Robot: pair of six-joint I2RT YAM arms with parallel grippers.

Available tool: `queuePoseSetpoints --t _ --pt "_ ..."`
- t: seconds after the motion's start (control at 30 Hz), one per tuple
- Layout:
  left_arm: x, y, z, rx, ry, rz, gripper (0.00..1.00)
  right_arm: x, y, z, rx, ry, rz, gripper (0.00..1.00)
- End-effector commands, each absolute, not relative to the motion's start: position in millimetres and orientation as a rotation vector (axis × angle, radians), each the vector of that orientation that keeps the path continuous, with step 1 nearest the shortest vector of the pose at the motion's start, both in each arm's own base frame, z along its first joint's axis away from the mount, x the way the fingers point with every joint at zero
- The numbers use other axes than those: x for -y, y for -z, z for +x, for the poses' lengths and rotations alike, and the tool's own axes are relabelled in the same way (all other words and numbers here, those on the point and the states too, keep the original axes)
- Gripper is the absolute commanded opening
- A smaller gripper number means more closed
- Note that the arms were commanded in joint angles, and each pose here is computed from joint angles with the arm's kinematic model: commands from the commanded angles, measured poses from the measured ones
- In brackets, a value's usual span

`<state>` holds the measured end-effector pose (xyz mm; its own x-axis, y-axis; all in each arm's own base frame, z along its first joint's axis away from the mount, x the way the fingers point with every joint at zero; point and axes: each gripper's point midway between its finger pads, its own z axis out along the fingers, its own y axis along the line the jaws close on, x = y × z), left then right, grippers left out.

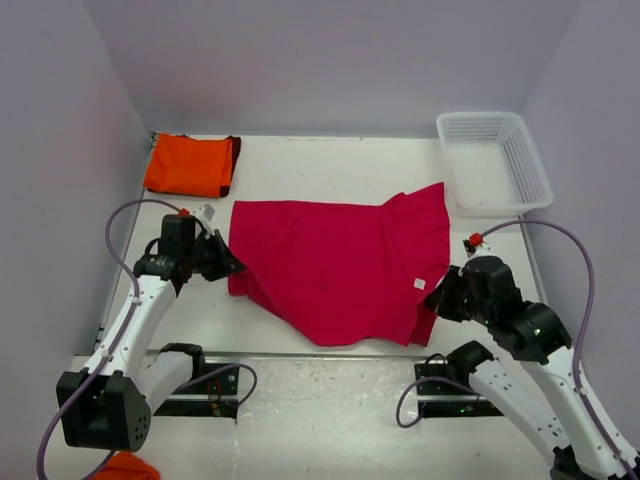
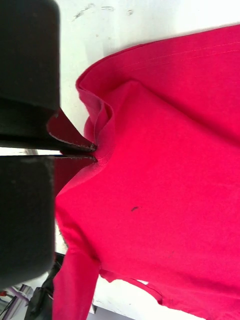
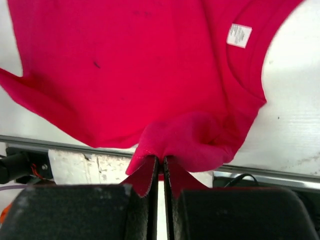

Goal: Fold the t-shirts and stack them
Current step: Flatten out the tshirt

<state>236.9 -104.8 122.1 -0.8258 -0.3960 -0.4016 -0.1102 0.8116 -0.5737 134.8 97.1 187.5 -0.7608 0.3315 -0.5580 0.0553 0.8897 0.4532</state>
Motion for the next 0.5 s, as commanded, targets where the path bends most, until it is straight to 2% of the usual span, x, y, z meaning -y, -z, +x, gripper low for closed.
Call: queuePoseSetpoints --t 0.0,0.1,0.2,0.33,0.47 --pt "108 -140 228 -2.479 0.779 -0.378 0.00 -96 -158 115 -2.503 -0.548 0.366 0.00" --pt "98 -136 227 -2.493 0.695 -0.405 0.00 -85 -150 113 -2.497 -0.479 0.396 0.00" --pt "86 -129 233 -2.483 0.609 -0.446 0.00 -75 -169 122 -2.432 -0.412 0.427 0.00" --pt "87 -128 247 -2.464 0.625 -0.425 0.00 -79 -172 135 -2.441 -0.379 0.430 0.00" --pt "85 -107 255 -2.558 0.595 -0.418 0.00 -85 -176 150 -2.443 -0.344 0.435 0.00"
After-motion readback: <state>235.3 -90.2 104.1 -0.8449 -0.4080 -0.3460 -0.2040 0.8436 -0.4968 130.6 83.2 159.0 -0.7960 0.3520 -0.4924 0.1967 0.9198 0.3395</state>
